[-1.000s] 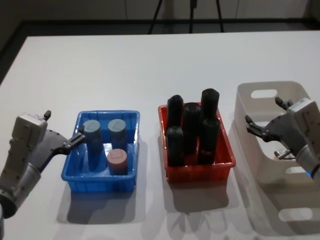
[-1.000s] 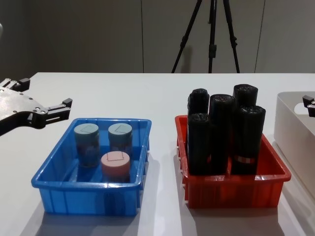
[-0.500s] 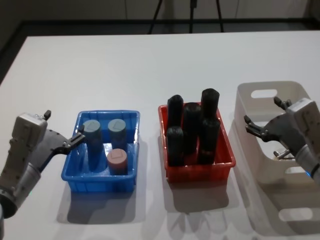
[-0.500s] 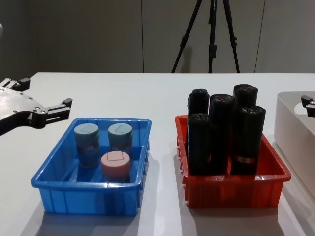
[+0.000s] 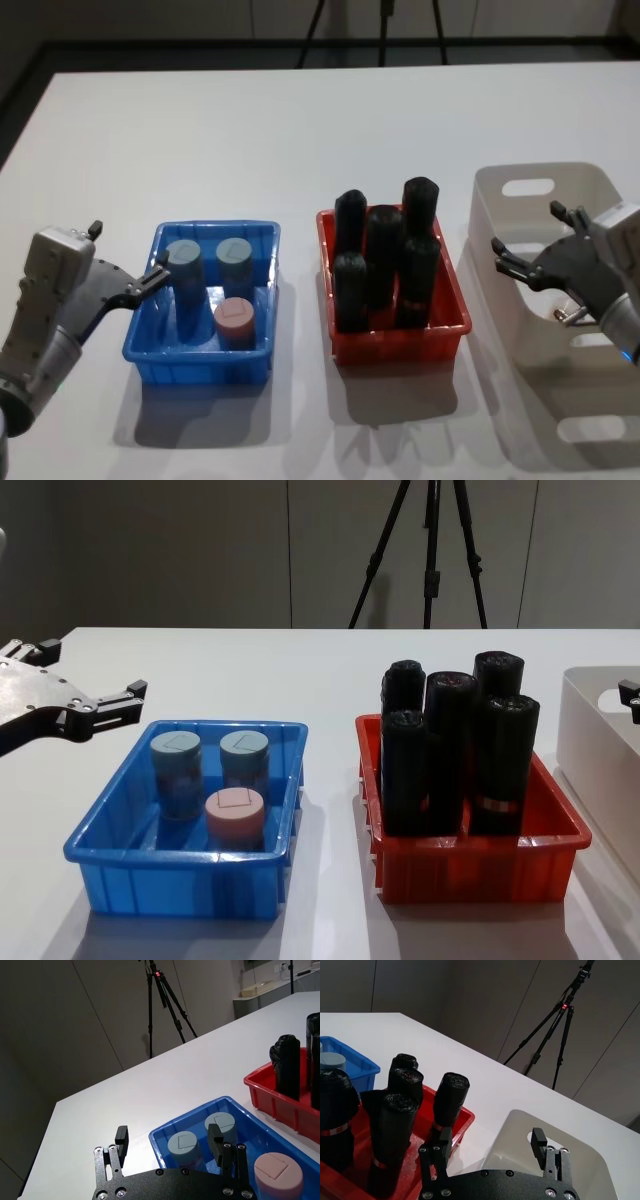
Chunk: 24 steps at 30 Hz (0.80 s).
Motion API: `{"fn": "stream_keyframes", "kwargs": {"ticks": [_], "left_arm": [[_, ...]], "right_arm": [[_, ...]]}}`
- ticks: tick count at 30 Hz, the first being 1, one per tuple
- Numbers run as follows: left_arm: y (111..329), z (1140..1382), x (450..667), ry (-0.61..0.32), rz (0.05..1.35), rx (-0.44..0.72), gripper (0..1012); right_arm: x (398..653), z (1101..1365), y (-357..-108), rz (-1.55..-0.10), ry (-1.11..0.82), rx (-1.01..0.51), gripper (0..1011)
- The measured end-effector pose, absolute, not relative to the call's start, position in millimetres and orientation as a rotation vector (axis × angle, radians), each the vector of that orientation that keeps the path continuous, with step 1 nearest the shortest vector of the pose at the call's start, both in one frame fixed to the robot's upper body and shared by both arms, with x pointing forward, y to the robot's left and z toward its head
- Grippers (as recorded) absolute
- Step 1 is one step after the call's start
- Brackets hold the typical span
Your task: Pick the cotton swabs from the blue box and place them into the white box.
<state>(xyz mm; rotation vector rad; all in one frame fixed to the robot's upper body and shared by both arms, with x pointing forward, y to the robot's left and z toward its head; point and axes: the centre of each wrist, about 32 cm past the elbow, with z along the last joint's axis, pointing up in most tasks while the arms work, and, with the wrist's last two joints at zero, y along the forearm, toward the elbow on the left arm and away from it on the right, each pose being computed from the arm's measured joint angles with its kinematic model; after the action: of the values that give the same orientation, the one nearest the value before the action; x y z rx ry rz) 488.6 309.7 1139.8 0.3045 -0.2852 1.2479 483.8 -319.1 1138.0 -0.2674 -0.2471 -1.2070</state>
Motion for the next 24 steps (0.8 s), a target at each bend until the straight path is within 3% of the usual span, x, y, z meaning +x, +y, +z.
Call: {"fn": "stream_keyframes", "kwargs": {"ticks": [24], "left_arm": [[310,1140,489,-0.285,1.248,0.304,1001]], "right_arm": [[468,1137,-334,-1.113,-0.145,-0.211,1001]]}}
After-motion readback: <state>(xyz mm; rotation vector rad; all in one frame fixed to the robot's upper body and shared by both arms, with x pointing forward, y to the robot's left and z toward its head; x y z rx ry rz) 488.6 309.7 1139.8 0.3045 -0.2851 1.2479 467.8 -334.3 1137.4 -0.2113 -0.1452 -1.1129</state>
